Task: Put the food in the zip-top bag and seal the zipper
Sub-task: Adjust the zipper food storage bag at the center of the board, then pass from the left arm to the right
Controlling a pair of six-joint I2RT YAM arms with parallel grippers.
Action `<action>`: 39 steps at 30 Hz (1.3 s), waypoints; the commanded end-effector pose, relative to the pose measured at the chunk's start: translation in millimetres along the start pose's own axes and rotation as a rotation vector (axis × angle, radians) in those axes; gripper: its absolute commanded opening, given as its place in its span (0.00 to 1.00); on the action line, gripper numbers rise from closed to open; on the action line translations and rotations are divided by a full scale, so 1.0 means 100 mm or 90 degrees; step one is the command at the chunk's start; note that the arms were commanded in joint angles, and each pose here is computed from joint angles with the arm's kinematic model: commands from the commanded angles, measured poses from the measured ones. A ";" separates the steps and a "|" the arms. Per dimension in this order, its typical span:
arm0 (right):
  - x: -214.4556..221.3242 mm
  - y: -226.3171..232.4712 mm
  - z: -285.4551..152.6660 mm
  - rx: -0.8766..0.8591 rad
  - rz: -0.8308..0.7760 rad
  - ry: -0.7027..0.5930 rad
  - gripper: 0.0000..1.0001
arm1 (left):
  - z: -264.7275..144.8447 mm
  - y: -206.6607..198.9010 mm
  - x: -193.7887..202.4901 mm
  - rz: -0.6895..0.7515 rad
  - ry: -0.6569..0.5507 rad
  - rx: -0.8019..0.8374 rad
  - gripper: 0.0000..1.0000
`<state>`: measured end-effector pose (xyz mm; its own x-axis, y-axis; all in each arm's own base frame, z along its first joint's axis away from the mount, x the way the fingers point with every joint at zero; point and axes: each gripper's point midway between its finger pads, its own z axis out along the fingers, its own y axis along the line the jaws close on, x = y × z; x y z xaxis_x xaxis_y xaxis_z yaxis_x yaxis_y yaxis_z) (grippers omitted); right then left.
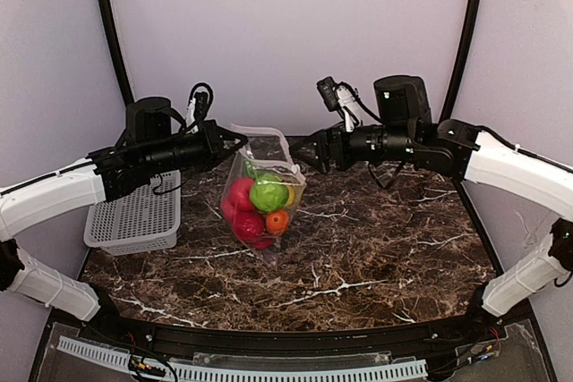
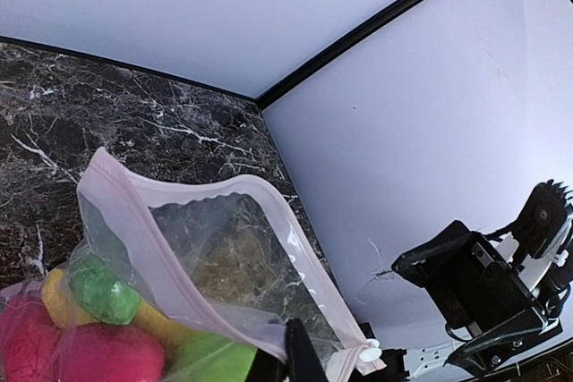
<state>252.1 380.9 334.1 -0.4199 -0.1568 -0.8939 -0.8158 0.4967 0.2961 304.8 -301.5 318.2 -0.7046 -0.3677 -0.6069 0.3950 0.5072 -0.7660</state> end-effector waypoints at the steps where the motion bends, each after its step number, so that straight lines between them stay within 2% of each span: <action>1: 0.12 -0.03 -0.23 0.037 0.021 -0.005 0.76 | -0.08 -0.02 -0.14 0.011 -0.044 -0.003 0.01; 8: 0.48 -0.05 -0.20 0.053 0.061 0.032 0.63 | -0.11 0.03 -0.13 0.014 -0.044 -0.016 0.01; 14: 0.48 0.07 -0.04 0.057 0.039 0.048 0.50 | -0.15 0.04 -0.12 0.016 -0.046 -0.023 0.01; 19: 0.46 0.10 0.05 0.054 0.029 0.051 0.45 | -0.15 0.05 -0.10 0.017 -0.039 -0.026 0.01; 22: 0.42 0.10 0.07 0.055 0.021 0.043 0.38 | -0.16 0.05 -0.11 0.020 -0.039 -0.029 0.01; 26: 0.41 0.10 0.10 0.056 0.015 0.042 0.25 | -0.16 0.07 -0.12 0.023 -0.039 -0.034 0.01; 32: 0.35 0.10 0.12 0.054 -0.001 0.033 0.00 | -0.17 0.08 -0.10 0.026 -0.036 -0.040 0.01; 39: 0.11 0.26 0.12 0.011 -0.050 -0.005 0.00 | -0.37 0.06 -0.06 0.077 -0.030 -0.048 0.03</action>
<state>231.3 387.1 291.5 -0.4507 -0.2362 -0.8609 -0.7854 0.5632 0.2567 304.5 -283.5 316.4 -0.6662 -0.3752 -0.6445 0.3812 0.5714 -0.7267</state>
